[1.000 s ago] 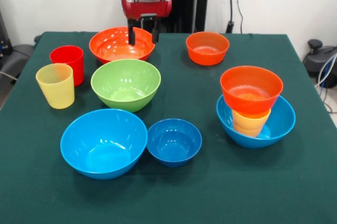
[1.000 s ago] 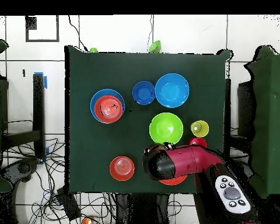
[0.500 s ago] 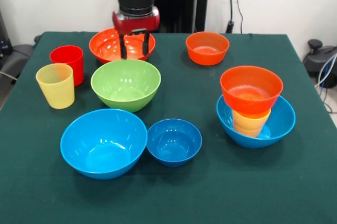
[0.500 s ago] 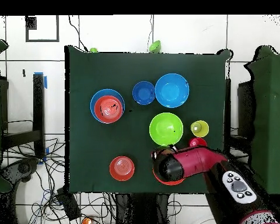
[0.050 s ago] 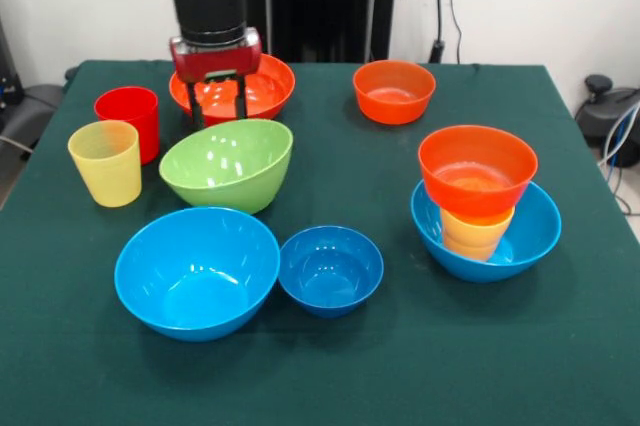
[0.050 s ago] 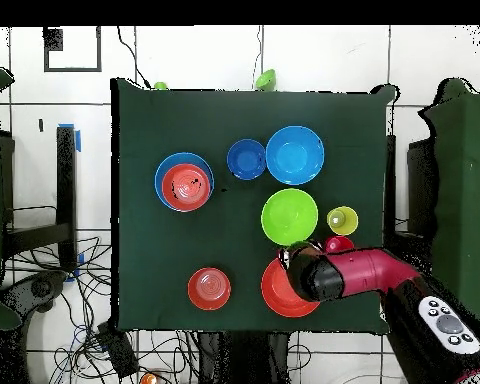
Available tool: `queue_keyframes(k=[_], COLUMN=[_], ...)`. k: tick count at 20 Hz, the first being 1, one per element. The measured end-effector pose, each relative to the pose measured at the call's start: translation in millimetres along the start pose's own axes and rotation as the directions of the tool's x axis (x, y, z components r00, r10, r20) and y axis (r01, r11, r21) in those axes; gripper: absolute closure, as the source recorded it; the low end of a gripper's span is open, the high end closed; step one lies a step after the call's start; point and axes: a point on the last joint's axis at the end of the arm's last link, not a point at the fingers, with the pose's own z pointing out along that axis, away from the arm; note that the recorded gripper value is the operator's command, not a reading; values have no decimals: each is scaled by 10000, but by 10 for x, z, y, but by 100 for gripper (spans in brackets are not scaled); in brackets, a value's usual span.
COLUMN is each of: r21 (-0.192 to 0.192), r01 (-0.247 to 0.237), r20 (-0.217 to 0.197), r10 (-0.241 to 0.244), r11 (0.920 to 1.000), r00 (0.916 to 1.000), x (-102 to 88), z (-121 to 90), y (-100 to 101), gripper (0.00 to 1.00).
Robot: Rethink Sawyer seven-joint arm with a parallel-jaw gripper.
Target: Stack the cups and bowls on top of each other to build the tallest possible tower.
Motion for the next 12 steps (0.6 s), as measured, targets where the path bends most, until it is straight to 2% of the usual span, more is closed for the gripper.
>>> queue_keyframes(k=[4, 12], r21=[-137, -255], r01=[100, 1018], r20=[89, 130], r10=[-99, -1015], r11=[9999, 9945], r00=[9999, 9948], x=[-79, -306], z=[16, -67], y=[-170, -292], gripper=[0, 0])
